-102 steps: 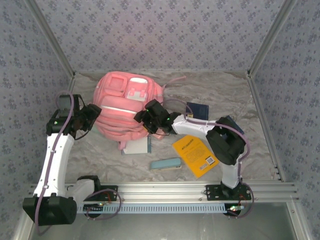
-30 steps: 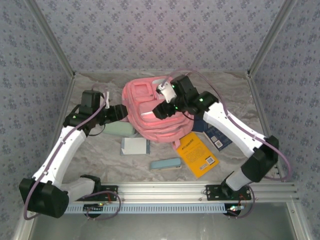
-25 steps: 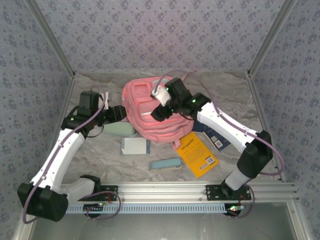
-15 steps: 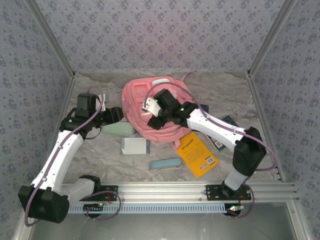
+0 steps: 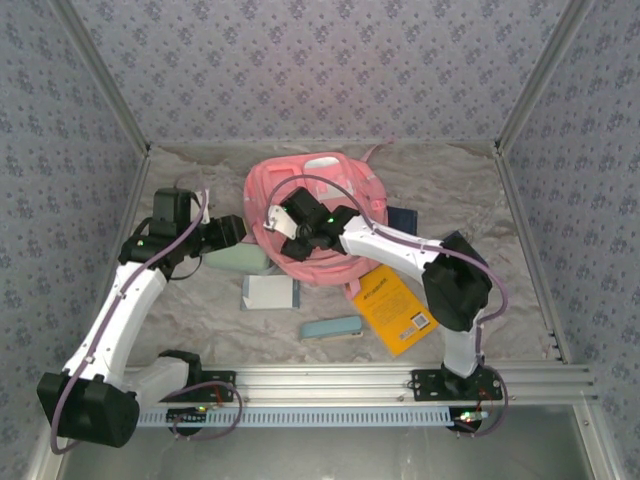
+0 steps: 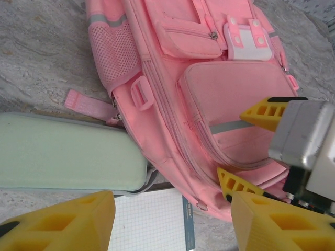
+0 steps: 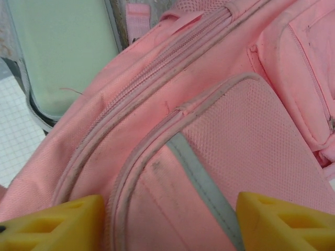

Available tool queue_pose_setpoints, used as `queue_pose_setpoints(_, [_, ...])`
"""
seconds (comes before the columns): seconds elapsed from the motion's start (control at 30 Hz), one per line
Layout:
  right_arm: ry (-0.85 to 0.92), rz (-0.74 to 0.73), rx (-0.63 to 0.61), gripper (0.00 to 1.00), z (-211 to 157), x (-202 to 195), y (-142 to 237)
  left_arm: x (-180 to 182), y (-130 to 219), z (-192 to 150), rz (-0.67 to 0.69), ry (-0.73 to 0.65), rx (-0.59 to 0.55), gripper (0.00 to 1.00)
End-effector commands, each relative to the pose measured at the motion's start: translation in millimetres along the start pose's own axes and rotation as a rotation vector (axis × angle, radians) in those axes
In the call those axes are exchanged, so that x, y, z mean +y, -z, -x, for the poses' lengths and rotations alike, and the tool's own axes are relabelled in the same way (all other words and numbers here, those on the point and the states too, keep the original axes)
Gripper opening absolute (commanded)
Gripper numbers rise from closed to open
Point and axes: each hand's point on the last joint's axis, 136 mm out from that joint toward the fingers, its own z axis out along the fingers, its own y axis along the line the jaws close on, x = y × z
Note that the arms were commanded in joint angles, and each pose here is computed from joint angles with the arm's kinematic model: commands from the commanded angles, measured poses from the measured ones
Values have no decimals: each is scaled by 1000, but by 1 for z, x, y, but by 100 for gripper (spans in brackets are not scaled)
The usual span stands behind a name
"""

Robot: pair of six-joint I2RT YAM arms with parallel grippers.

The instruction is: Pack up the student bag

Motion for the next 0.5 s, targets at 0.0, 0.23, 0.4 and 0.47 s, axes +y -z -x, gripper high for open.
queue_pose_setpoints(0.0, [47,-71,52,59,-9,-14,-13,-4,3,2,-25,-15,-16,60])
queue_pose_setpoints(0.23, [44,-83,-36,4,3,-30,9,-4,-2,3,-33,-25,-7,60])
queue_pose_setpoints(0.4, [-35,-6,-186,0,19,-51,52,-7,-20,1,-52,-27,23,59])
queue_pose_setpoints(0.47, [-56,28,-219,0,19,-57,65,-10,-26,3,-58,-36,28,59])
